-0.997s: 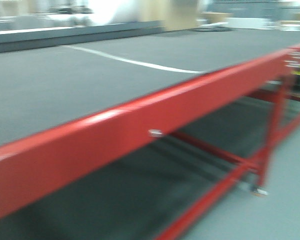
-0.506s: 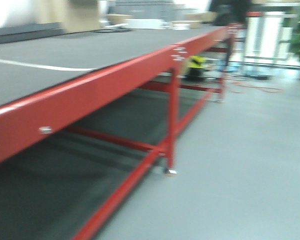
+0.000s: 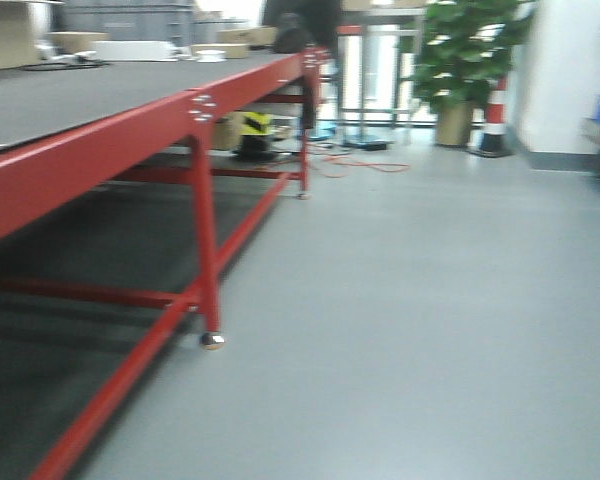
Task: Place valve from conveyor to right shelf box
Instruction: 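Turn the base away from the conveyor while holding both valves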
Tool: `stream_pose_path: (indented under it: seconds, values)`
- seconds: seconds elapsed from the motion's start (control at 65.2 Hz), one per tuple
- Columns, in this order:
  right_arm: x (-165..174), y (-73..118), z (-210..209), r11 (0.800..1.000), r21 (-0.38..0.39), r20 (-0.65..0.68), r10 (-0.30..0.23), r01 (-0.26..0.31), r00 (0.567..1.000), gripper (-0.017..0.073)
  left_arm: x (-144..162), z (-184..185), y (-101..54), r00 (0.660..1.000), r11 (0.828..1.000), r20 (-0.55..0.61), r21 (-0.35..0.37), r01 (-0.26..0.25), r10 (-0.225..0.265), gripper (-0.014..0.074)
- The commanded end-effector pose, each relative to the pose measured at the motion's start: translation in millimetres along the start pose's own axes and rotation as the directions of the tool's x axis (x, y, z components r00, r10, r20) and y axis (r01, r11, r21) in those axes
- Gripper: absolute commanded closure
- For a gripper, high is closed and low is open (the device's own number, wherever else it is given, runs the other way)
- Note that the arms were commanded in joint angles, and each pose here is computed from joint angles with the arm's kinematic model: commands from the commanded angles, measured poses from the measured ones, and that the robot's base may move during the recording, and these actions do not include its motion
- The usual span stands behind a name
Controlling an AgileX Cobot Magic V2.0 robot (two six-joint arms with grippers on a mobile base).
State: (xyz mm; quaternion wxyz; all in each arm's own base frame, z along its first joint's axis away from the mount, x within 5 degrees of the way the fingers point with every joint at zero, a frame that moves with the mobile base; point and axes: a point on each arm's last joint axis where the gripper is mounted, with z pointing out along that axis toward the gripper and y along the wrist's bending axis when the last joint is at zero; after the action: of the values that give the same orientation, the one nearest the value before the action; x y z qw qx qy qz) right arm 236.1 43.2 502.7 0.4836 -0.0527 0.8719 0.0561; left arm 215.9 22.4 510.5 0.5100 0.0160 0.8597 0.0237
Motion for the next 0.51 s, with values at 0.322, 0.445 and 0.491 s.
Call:
stream_pose_path:
  seconds: [0.322,0.445,0.491]
  values:
    - [-9.2,-0.4,-9.9,1.000,0.004,0.096,-0.009,0.009,0.995,0.0722,-7.3,-8.1,-1.9,0.997,1.000,0.071,0.004,0.007,-0.007,0.0705]
    - [-9.2,-0.4,-9.9,1.000,0.004,0.096,-0.009,0.009,0.995,0.0722,-7.3,-8.1,-1.9,0.997,1.000,0.071,0.004,0.007,-0.007,0.0705]
    - [-9.2,-0.4,-9.9,1.000,0.004,0.096,-0.009,0.009,0.995,0.0722,-7.3,-8.1,-1.9,0.997,1.000,0.071,0.004,0.007,-0.007,0.0705]
